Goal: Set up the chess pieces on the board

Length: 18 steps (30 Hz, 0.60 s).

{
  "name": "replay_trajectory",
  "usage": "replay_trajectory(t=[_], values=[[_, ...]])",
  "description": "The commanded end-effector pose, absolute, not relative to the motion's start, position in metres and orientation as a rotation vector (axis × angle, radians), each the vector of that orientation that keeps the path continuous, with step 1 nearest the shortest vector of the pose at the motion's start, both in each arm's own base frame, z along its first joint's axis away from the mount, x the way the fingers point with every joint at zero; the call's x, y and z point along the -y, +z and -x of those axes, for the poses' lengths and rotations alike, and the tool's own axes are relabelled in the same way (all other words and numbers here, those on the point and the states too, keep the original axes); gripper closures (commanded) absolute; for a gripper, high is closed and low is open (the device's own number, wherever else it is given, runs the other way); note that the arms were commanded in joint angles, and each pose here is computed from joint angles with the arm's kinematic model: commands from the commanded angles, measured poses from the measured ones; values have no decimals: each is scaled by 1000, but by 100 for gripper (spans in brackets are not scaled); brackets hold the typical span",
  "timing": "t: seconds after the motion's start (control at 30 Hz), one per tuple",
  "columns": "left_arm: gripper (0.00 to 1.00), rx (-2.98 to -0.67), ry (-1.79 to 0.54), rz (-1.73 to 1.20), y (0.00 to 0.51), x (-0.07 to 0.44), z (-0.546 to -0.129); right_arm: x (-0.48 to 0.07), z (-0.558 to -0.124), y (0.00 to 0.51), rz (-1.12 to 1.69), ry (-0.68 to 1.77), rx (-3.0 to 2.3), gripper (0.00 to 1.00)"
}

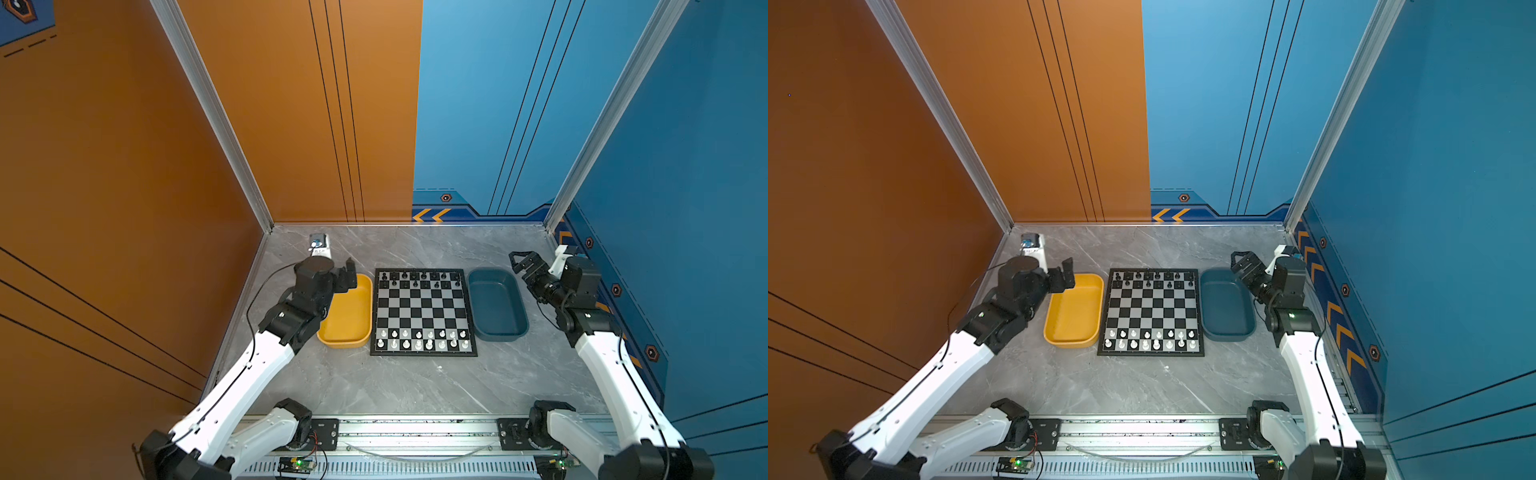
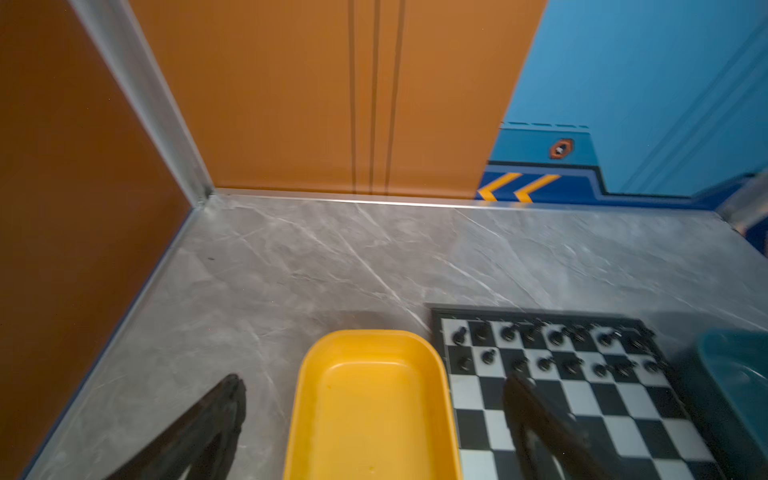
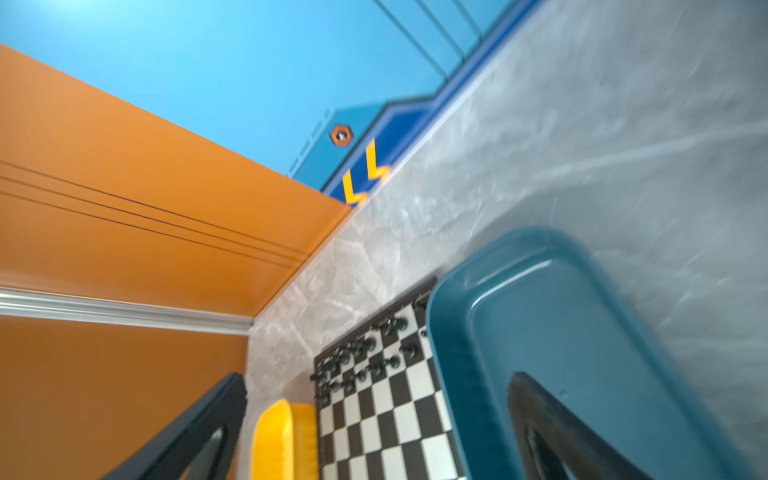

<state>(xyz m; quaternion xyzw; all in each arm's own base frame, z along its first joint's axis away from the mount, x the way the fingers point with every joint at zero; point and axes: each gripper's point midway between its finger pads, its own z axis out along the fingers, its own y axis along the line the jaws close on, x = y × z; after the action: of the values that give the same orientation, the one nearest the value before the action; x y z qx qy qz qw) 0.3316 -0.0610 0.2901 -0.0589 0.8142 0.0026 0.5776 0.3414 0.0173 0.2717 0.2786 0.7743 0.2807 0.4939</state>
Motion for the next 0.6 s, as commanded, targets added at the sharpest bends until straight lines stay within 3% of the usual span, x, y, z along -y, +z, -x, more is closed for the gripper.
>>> replay_trajectory(t=[0.0, 0.23, 0.57], values=[[2, -1821, 136, 215, 278, 26, -330, 19, -319, 269, -656, 355, -1824, 0], [2, -1760, 289, 246, 217, -7, -325, 52, -288, 276, -576, 81, -1613, 0], [2, -1754, 257, 238, 153, -22, -336, 65, -308, 192, -515, -137, -1752, 0]])
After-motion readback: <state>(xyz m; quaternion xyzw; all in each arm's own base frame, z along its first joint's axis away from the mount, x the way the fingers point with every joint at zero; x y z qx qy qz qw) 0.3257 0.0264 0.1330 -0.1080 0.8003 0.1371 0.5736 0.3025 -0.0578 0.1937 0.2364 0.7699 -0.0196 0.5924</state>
